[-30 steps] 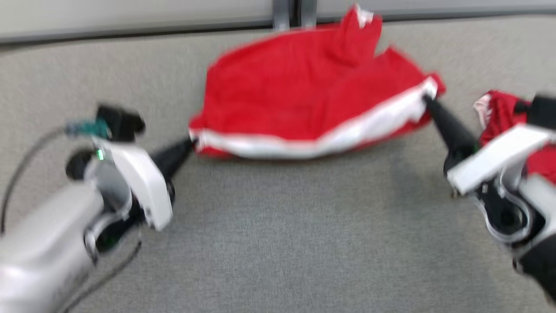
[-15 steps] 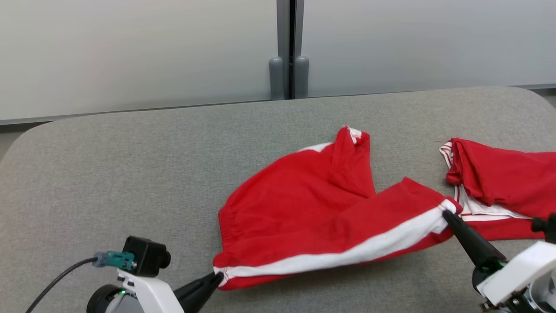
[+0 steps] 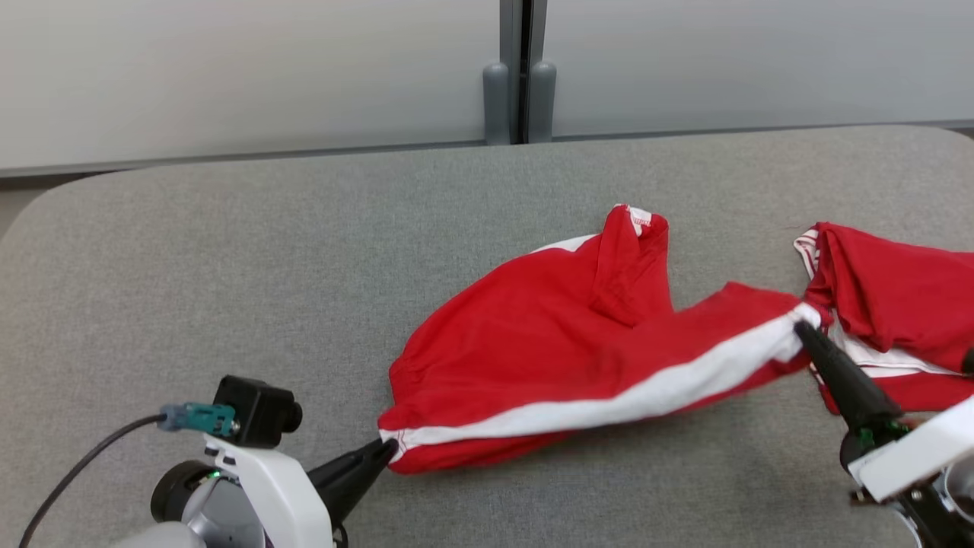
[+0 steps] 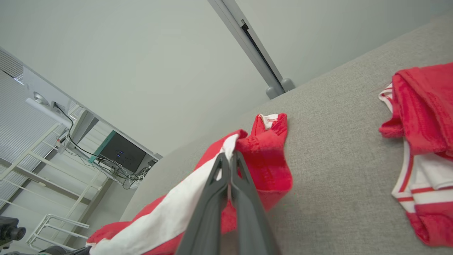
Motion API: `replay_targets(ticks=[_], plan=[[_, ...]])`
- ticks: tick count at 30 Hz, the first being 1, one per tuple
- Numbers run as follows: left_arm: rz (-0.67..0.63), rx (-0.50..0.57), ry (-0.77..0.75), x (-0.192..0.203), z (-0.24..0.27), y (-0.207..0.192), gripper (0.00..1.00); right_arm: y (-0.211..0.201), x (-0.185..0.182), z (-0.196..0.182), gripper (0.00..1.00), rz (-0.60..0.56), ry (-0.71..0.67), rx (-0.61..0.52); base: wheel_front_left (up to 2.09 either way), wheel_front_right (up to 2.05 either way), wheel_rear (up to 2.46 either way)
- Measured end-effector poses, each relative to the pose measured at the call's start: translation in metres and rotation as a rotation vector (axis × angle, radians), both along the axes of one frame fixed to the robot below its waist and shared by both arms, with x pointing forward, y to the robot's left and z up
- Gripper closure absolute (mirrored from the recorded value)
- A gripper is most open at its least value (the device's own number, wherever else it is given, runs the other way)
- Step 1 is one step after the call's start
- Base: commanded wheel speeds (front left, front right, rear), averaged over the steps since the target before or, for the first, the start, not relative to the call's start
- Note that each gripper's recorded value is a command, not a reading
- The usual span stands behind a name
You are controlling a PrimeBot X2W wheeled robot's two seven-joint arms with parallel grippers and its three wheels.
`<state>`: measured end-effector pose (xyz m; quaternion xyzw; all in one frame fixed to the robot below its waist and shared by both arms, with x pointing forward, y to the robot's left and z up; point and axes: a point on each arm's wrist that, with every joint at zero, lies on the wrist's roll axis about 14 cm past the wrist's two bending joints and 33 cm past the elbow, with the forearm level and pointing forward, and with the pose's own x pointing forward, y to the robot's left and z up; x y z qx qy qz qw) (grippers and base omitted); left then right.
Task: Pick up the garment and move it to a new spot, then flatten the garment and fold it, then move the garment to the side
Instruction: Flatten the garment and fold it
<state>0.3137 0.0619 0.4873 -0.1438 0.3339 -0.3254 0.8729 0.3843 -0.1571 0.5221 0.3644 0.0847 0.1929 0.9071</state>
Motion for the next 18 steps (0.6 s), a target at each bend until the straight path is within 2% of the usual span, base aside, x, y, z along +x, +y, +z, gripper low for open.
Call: replay_targets(ticks=[7, 18], plan=[[0.033, -0.005, 0.024, 0.036, -0.007, 0.005, 1.0, 0.007, 0.045, 0.012, 1.0, -0.005, -0.058, 0.004, 0.0, 0.0, 0.0], [0.062, 0.035, 0.098, 0.091, -0.044, 0.014, 1.0, 0.029, 0.125, -0.004, 1.0, 0.032, -0.053, -0.023, 0.0, 0.0, 0.0]])
